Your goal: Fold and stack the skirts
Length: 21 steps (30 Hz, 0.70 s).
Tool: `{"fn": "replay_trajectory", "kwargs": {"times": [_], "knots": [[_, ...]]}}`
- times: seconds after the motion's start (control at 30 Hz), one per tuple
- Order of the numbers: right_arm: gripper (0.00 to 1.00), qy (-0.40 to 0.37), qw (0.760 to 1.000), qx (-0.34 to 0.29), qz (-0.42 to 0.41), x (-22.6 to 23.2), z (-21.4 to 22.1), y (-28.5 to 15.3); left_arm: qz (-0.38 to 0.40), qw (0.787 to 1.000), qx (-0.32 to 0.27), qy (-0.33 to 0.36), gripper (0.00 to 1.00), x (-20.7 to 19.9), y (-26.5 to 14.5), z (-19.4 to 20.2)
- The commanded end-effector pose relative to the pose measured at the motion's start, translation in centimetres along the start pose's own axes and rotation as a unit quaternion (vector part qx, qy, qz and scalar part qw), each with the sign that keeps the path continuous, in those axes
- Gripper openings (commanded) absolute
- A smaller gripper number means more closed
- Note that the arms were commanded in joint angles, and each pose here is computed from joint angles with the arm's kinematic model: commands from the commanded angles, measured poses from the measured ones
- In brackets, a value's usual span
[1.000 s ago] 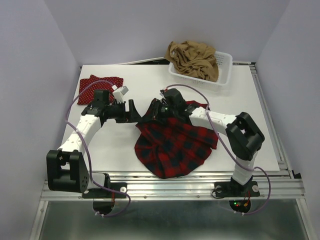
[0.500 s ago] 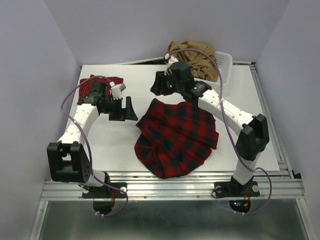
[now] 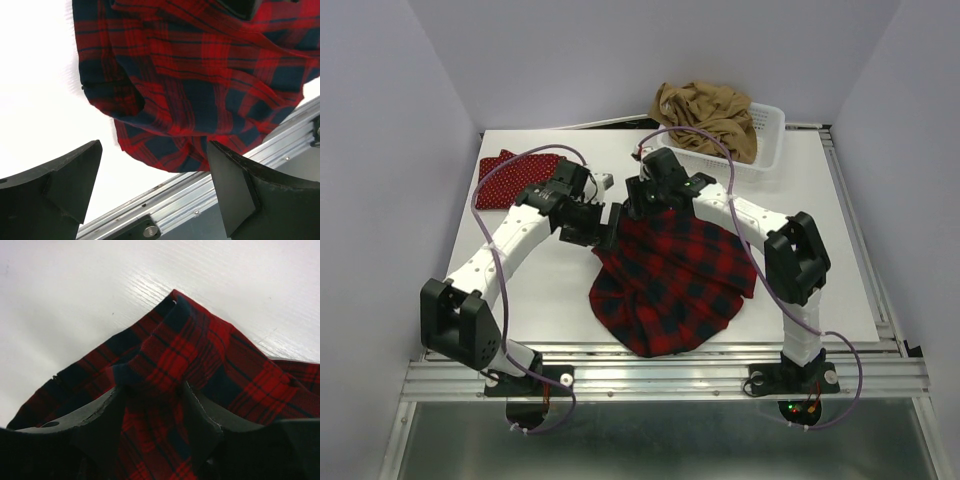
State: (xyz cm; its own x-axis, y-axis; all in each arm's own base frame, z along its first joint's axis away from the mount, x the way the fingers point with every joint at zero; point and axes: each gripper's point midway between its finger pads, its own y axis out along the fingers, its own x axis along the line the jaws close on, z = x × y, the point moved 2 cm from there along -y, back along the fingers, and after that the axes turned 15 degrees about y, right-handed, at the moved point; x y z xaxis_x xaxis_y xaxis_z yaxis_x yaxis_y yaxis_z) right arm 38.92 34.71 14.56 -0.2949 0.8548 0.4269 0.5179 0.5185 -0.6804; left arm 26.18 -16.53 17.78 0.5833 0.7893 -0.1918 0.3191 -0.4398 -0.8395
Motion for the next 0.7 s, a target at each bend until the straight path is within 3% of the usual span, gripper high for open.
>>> {"fn": "replay_trajectory", "kwargs": {"times": [0.0, 0.13, 0.2, 0.37, 0.47, 0.67], "knots": [[0.54, -0.023, 1.0, -0.006, -0.018, 0.9, -0.3, -0.2, -0.056, 0.998, 0.004, -0.019, 0.99, 0.6, 0.2, -1.1], [0.57, -0.038, 0.999, 0.007, -0.016, 0.4, 0.6, -0.1, -0.07, 0.997, 0.029, -0.03, 0.96, 1.6, 2.0, -1.3], [0.61, -0.039, 0.999, 0.01, -0.016, 0.4, 0.7, -0.2, -0.063, 0.997, 0.037, -0.032, 0.9, 1.6, 2.6, -1.3], [0.63, -0.058, 0.998, -0.005, -0.009, 0.5, -0.3, -1.8, -0.076, 0.995, 0.049, -0.037, 0.62, 2.7, 3.3, -1.1], [0.63, -0.077, 0.997, -0.005, -0.022, 1.0, -0.6, -3.1, -0.079, 0.995, 0.047, -0.041, 0.53, 3.2, 2.3, -0.2], [0.65, -0.182, 0.981, 0.031, -0.053, 4.6, 2.9, -4.1, -0.088, 0.992, 0.032, -0.084, 0.03, 5.7, 0.5, 1.8]]}}
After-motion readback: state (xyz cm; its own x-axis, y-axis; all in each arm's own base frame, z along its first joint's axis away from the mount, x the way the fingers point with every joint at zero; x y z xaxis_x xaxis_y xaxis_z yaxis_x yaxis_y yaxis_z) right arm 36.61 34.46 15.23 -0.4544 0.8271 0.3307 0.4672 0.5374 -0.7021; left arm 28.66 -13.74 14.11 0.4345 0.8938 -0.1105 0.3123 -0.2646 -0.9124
